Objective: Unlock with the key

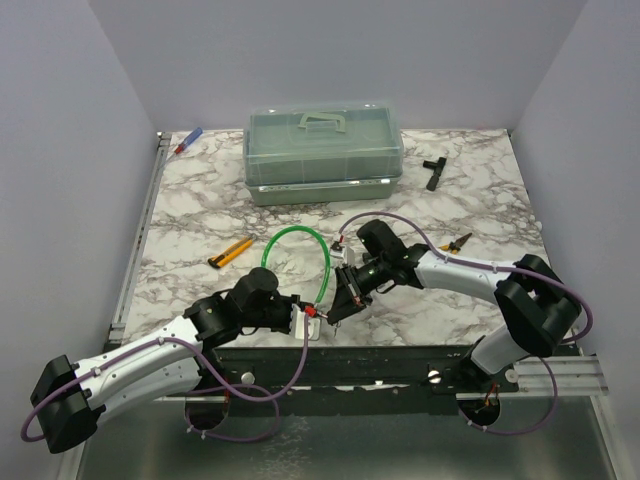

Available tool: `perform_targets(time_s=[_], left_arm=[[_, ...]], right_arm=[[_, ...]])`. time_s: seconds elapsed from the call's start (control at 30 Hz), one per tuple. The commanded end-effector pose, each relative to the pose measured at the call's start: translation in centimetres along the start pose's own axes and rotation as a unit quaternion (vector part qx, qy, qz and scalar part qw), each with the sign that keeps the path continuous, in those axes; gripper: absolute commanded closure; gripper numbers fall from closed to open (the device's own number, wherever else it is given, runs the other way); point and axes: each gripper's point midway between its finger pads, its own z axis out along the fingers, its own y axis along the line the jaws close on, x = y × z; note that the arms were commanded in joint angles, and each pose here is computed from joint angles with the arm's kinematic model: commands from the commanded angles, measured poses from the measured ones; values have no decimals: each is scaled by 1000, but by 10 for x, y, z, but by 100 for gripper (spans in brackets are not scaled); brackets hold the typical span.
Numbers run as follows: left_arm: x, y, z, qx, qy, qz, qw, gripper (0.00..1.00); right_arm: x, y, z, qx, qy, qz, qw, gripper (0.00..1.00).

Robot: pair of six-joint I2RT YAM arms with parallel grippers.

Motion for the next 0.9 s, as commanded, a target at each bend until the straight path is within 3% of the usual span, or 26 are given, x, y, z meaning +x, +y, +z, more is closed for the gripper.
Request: perform_targets(time_s=[0.0, 0.87], left_arm=[[-18, 5, 1, -6, -36, 31, 999, 100], [-18, 3, 2, -2, -37, 29, 999, 100]], right_arm=[[-13, -9, 1, 34, -20, 3, 999, 100], [-30, -7, 3, 56, -23, 6, 998, 100]])
